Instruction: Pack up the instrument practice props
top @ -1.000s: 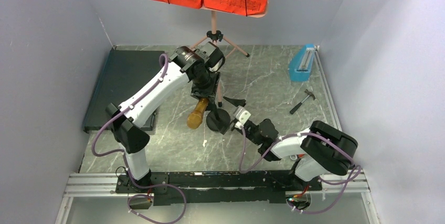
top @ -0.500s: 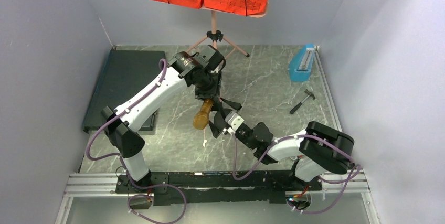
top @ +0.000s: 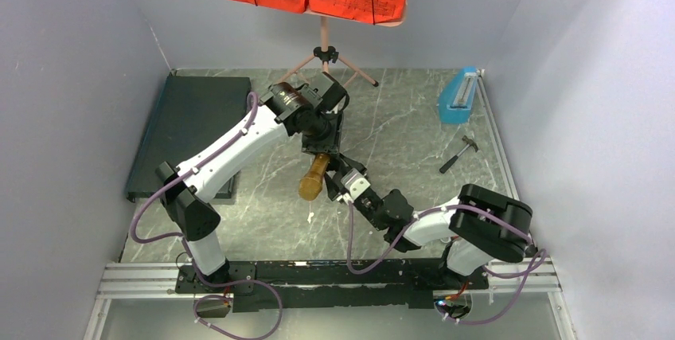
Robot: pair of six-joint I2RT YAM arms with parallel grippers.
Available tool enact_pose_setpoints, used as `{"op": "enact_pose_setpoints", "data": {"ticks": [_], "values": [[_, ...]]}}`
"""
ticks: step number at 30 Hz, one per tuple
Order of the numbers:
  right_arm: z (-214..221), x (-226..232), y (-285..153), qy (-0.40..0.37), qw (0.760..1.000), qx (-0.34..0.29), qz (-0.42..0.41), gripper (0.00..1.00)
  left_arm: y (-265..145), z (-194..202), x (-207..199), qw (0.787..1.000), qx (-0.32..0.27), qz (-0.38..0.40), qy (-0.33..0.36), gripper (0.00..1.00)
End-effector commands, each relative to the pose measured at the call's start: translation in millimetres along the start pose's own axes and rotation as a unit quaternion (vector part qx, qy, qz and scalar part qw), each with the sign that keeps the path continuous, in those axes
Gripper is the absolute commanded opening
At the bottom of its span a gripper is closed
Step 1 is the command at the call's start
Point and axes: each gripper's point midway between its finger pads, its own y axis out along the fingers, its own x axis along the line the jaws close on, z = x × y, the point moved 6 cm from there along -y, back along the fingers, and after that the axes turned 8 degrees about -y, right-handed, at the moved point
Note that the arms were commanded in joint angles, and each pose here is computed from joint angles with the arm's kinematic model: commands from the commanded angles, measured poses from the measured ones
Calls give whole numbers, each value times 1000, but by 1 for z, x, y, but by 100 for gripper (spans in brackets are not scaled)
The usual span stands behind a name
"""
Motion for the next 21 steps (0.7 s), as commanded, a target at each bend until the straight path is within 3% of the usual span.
{"op": "enact_pose_setpoints", "data": {"ticks": [1, 5, 9, 14, 21], "values": [[3, -6, -6, 10, 999, 5, 41, 57, -21, -12, -20, 997, -48, 56, -13, 42], [6, -5, -10, 16, 999, 5, 35, 54, -23, -12, -22, 997, -51, 65, -9, 48], [1, -3, -15, 23, 1000, -7, 13, 45, -33, -16, -21, 994, -77, 74, -3, 63], [-5, 0, -23, 40, 999, -20, -18, 37, -49, -22, -20, 989, -113, 90, 22, 75], [-13, -4, -32, 102, 991, -43, -77, 35, -78, -31, -14, 964, -186, 123, 142, 83]]}}
